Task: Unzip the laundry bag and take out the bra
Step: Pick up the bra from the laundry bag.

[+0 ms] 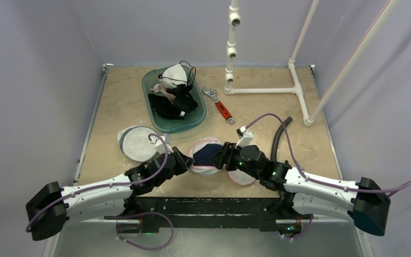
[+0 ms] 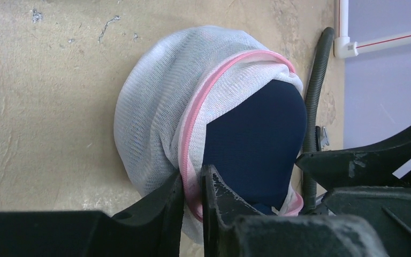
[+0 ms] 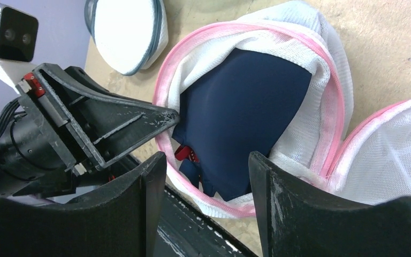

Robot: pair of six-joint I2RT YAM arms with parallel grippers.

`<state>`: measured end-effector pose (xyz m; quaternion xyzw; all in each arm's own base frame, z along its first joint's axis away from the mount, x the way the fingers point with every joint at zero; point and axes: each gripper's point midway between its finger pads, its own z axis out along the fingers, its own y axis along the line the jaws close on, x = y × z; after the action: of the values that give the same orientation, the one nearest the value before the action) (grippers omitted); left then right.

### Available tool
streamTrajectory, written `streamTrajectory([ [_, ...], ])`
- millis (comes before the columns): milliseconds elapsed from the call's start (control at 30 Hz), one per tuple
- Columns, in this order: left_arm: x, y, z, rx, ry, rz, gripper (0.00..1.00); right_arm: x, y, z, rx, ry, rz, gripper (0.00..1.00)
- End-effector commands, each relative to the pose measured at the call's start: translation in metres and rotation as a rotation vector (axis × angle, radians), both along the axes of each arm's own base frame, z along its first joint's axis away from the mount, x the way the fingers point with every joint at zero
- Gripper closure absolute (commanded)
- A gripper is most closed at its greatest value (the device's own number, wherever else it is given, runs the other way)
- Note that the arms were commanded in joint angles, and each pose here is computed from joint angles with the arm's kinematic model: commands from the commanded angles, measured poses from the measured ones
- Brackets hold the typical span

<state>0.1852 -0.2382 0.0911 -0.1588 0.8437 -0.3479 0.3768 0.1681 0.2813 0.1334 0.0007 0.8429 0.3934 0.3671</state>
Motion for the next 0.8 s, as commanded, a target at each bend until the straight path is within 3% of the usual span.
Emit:
streamTrajectory([
  [0,-0.001,0.0,0.004,-0.026,-0.037,-0.022,0.86,0.005,0.009,0.006,0.048,0.014,-0.01,0.39],
  [300,-0.006,-0.002,-0.006,-0.005,-0.045,-0.067,0.93,0.0,-0.004,0.003,0.016,-0.005,-0.008,0.33],
  [767,-0.007,-0.002,-0.007,-0.018,-0.051,-0.072,0.96,0.004,-0.006,-0.009,-0.033,0.004,-0.024,0.33],
])
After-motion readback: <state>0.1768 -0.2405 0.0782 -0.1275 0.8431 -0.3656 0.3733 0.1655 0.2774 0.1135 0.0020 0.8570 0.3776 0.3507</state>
